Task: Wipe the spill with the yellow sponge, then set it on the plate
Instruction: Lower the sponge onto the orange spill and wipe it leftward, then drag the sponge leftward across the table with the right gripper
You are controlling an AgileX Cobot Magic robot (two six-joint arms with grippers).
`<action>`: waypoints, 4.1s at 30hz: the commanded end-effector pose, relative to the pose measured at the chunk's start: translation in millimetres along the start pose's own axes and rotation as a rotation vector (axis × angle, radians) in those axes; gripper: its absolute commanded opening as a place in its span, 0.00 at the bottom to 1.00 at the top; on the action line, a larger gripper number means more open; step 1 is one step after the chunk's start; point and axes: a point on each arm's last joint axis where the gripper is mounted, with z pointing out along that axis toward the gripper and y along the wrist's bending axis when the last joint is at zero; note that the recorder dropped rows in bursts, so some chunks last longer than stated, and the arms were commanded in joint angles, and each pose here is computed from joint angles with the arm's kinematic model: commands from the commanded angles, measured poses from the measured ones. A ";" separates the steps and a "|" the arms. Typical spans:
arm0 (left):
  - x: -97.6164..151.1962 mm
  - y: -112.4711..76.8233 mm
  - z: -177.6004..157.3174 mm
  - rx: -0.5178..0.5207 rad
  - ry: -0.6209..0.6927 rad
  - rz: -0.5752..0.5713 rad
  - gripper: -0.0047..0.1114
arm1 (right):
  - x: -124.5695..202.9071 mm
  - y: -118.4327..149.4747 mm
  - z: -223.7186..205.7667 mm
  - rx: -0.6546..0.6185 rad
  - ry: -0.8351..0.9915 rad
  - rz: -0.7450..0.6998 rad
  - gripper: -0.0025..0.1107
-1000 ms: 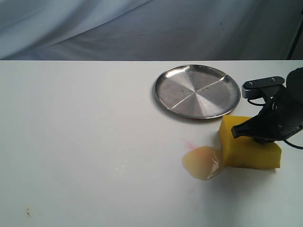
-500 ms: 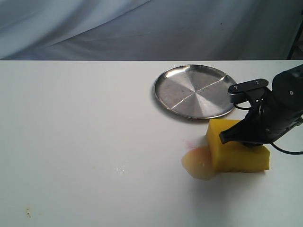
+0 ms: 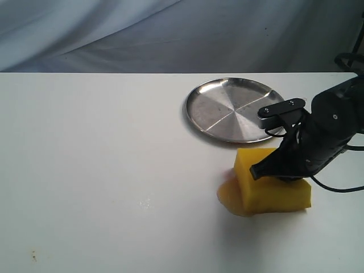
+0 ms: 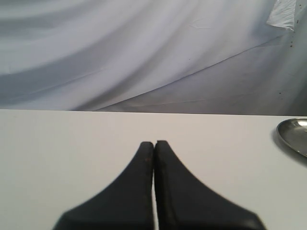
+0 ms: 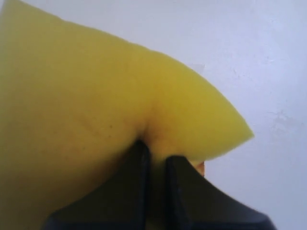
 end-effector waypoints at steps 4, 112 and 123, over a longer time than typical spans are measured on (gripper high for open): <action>1.0 0.0 0.1 0.001 -0.001 0.000 0.05 | 6.3 17.5 5.1 -0.045 0.045 -0.002 0.02; 1.0 0.0 0.1 0.001 -0.001 0.000 0.05 | 0.3 147.8 7.4 -0.393 -0.236 0.146 0.02; 1.0 0.0 0.1 0.001 -0.001 -0.002 0.05 | 4.2 166.6 1.9 -0.424 -0.280 0.164 0.02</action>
